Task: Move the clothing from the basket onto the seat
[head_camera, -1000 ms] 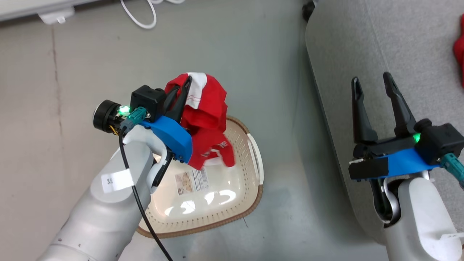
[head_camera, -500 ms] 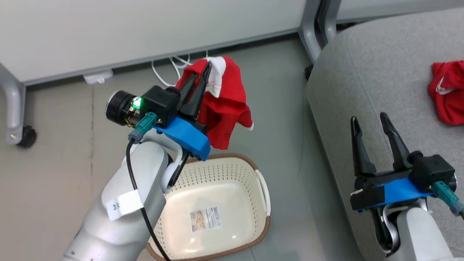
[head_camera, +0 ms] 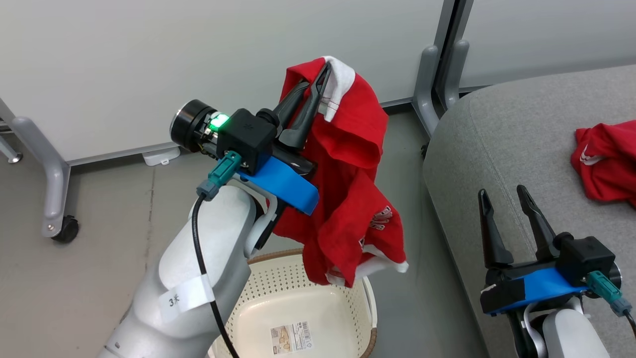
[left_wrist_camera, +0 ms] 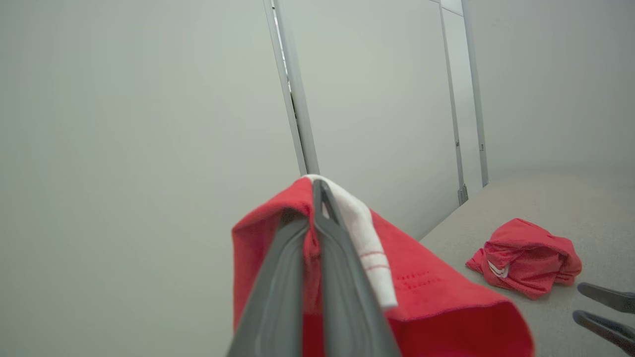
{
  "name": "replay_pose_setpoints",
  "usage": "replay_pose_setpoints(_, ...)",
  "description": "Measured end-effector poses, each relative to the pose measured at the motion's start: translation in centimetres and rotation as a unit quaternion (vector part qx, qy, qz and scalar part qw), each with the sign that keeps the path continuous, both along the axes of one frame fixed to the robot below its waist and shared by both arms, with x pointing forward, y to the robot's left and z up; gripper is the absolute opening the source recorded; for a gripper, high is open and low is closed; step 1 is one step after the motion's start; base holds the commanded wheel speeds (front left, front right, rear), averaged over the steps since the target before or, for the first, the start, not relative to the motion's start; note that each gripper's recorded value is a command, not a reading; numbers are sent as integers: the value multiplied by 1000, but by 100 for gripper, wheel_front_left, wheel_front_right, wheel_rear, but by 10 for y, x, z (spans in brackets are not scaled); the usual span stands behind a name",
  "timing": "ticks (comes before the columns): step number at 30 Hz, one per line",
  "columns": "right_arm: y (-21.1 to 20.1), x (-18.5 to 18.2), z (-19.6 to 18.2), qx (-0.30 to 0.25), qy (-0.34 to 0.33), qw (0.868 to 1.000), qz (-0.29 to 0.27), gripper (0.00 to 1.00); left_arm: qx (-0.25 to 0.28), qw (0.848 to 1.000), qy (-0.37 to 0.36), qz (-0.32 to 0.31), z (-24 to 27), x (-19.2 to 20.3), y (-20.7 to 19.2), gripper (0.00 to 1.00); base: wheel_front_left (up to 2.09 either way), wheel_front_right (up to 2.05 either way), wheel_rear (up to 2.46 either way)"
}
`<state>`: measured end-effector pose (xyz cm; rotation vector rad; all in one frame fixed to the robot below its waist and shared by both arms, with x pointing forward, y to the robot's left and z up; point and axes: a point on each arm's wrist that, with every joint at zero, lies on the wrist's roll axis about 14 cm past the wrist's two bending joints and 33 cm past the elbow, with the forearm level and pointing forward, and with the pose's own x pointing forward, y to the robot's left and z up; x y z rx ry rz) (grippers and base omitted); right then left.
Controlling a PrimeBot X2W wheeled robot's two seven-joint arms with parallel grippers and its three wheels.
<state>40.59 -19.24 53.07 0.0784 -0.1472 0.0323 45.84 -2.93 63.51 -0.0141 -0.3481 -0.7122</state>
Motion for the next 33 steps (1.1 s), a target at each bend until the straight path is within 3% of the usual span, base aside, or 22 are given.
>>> replay_pose_setpoints(17, 10, -11, 3, 1, -3, 1000, 13, 100, -9, 999, -32, -9, 25, -23, -4, 0, 0, 0, 0)
replay_pose_setpoints(33, 68, 21, 27, -77, -36, 990, 117, 100, -5, 999, -32, -17, 19, -22, -7, 0, 0, 0, 0)
